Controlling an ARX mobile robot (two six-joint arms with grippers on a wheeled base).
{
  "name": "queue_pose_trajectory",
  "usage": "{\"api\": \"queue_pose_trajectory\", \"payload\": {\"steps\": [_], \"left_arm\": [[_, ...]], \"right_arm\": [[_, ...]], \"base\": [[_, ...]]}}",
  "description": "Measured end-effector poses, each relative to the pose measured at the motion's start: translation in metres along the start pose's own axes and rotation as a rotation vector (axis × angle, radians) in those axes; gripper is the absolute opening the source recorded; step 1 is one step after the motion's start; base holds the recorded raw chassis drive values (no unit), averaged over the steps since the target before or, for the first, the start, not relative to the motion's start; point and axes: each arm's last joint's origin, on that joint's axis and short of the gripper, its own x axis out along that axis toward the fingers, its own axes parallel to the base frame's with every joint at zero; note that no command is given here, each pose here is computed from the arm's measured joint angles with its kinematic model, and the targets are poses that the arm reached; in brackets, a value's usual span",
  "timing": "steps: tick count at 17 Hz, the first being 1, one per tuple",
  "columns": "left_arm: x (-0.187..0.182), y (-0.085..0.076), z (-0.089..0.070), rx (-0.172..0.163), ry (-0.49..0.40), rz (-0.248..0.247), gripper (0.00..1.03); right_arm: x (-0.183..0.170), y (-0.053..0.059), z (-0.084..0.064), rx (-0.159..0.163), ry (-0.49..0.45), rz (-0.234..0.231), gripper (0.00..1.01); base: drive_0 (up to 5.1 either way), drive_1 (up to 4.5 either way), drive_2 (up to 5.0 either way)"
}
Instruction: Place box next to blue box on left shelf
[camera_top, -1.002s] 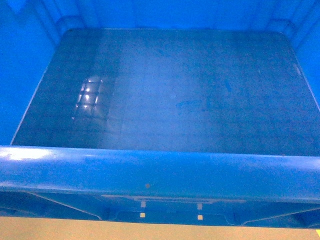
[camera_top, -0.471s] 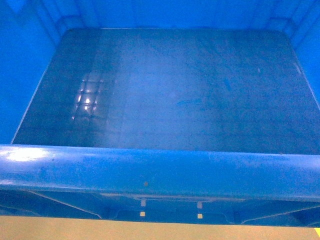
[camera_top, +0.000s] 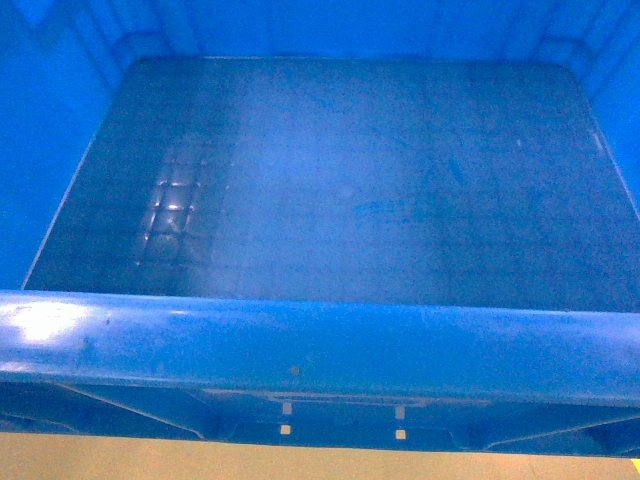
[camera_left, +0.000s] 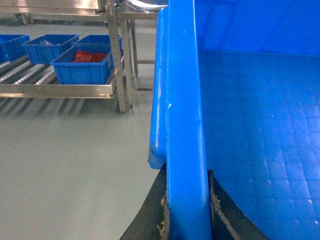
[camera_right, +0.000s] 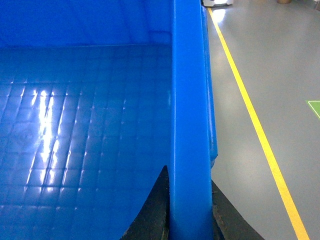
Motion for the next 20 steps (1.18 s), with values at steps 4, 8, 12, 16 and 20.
{"api": "queue_pose_trajectory", "payload": {"steps": [4,8,12,16,20], "left_arm": [[-0.0001,0.0000,0.0005,-0.001,-0.005,0.000,0.09],[0.0000,0.0000,0.0001,0.000,-0.001,0.000,0.09],[0.0000,0.0000,0.0001,0.000,-0.001,0.000,0.09],[0.0000,0.0000,0.0000,0.000,0.000,0.000,0.09],[-0.0001,0.0000,-0.0003,0.000,0.003,0.000,0.09]], "right_arm": [[0.0001,0.0000,0.0001,0.000,-0.001,0.000,0.08],[0.0001,0.0001,0.0002,0.000,-0.003,0.000,0.08],[0.0001,0.0000,-0.0001,0.000,0.000,0.000,0.08],[0.0001,0.0000,-0.0001,0.000,0.001,0.000,0.08],[0.0001,0.0000,-0.0001,0.000,0.001,0.000,0.08]], "base": [[-0.1,4.09,-4.2],[-0.1,4.09,-4.2],[-0.1,4.09,-4.2],[-0.1,4.09,-4.2],[0.0,4.15,-4.2]]}}
